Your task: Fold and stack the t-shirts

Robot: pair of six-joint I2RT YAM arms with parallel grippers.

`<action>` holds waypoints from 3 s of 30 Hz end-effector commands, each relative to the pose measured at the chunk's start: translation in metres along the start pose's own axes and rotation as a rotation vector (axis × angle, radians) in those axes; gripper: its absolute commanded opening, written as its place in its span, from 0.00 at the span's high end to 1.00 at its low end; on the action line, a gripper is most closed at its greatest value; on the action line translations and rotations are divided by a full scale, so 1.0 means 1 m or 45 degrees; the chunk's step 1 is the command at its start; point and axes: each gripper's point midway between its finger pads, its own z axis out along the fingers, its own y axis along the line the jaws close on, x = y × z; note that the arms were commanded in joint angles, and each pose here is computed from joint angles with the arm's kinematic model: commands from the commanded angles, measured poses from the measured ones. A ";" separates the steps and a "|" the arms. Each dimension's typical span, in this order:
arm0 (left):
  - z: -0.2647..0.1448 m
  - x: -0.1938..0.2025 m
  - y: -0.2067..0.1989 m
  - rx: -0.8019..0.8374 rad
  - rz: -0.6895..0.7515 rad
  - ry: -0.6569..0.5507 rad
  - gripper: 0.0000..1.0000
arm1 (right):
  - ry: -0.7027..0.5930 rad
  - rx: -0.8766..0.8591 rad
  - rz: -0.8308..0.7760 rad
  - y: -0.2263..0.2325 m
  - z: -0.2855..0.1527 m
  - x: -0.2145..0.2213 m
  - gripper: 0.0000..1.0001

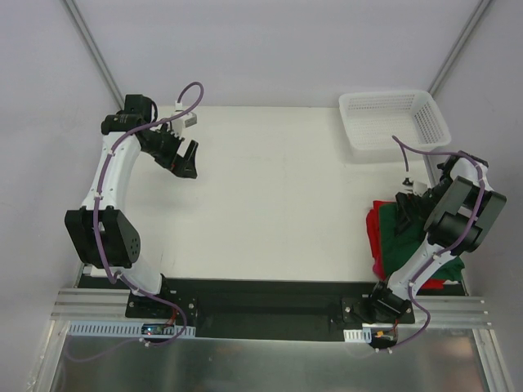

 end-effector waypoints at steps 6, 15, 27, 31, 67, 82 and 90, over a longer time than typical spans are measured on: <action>-0.011 -0.003 -0.009 -0.012 0.064 -0.029 0.01 | 0.165 -0.132 0.053 0.024 -0.022 0.032 0.04; -0.011 -0.005 -0.010 -0.010 0.067 -0.031 0.01 | 0.160 -0.108 0.063 0.007 -0.031 0.029 0.04; -0.008 -0.006 -0.007 -0.005 0.058 -0.030 0.01 | 0.165 -0.126 0.081 0.005 -0.034 0.031 0.04; -0.008 -0.007 -0.007 -0.001 0.057 -0.030 0.01 | 0.147 -0.103 0.042 0.005 -0.038 0.033 0.04; -0.012 -0.005 -0.010 -0.028 0.094 -0.025 0.01 | -0.344 0.252 -0.760 0.054 -0.050 -0.030 0.04; -0.014 -0.004 -0.014 -0.021 0.078 -0.032 0.01 | -0.514 0.415 -0.866 0.054 -0.056 -0.041 0.04; -0.014 -0.005 -0.013 -0.026 0.083 -0.035 0.01 | -0.592 0.467 -0.918 0.051 -0.044 -0.050 0.04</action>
